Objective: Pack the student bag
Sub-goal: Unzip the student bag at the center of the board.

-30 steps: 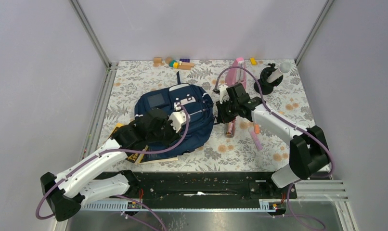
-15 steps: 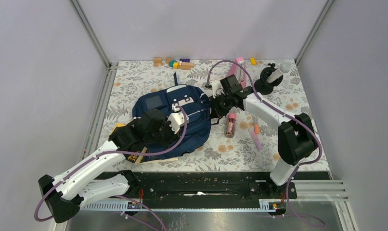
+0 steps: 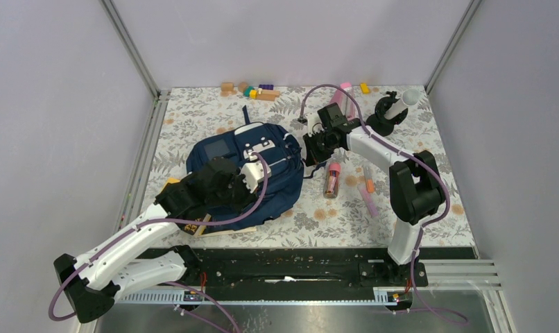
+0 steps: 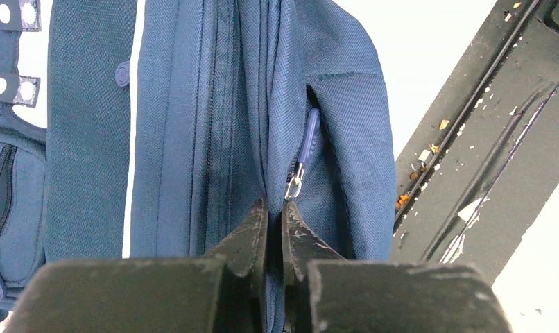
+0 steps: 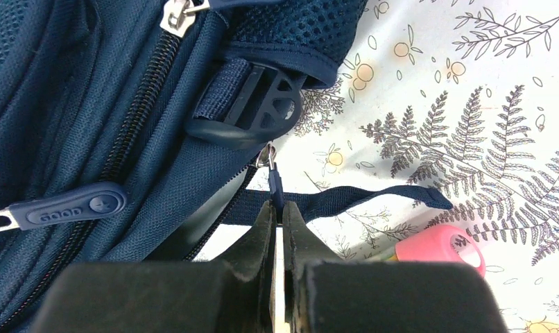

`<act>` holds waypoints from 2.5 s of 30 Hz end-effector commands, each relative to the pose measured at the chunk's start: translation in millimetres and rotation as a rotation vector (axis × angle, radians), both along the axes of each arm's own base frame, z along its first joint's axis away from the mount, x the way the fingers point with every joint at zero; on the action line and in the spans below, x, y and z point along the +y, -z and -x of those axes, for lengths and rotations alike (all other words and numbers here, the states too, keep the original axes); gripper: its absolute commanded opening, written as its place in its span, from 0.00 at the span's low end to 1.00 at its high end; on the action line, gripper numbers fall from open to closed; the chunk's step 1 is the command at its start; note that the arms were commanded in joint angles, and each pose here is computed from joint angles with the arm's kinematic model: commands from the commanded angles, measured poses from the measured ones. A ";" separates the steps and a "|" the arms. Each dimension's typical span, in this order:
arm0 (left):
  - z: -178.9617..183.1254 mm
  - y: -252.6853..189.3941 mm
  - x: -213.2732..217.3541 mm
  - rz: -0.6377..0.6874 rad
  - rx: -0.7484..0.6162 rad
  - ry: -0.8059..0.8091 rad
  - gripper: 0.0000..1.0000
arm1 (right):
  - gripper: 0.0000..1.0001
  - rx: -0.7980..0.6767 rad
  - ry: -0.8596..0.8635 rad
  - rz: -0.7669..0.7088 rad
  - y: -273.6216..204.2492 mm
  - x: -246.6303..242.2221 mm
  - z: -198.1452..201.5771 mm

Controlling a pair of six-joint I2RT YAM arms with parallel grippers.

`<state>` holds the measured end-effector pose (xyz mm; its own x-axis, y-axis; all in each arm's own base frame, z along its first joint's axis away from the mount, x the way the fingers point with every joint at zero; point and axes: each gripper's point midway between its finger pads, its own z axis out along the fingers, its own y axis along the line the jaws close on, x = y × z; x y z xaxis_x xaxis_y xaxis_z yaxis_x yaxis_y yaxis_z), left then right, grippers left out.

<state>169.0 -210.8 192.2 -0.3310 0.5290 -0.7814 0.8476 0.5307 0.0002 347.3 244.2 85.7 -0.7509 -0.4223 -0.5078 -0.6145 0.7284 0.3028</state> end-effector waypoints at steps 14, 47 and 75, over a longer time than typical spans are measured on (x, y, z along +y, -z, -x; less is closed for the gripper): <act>7.7 -34.7 -20.1 0.154 -0.061 0.091 0.00 | 0.00 -0.075 0.091 -0.007 -14.1 7.3 -56.3; -17.8 -34.8 -15.2 0.160 -0.089 -0.023 0.00 | 0.83 -0.253 0.320 -0.051 -81.6 -24.6 -45.4; -14.4 -23.0 -25.4 0.173 0.024 0.015 0.00 | 0.78 -0.101 -0.135 -0.657 -158.3 55.3 165.2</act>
<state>174.2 -215.5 177.7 -0.4208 0.4853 -0.7665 0.8276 0.5513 -0.1053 197.7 269.1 224.4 -0.6712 -0.1050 -0.7338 -0.6779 0.4874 0.5504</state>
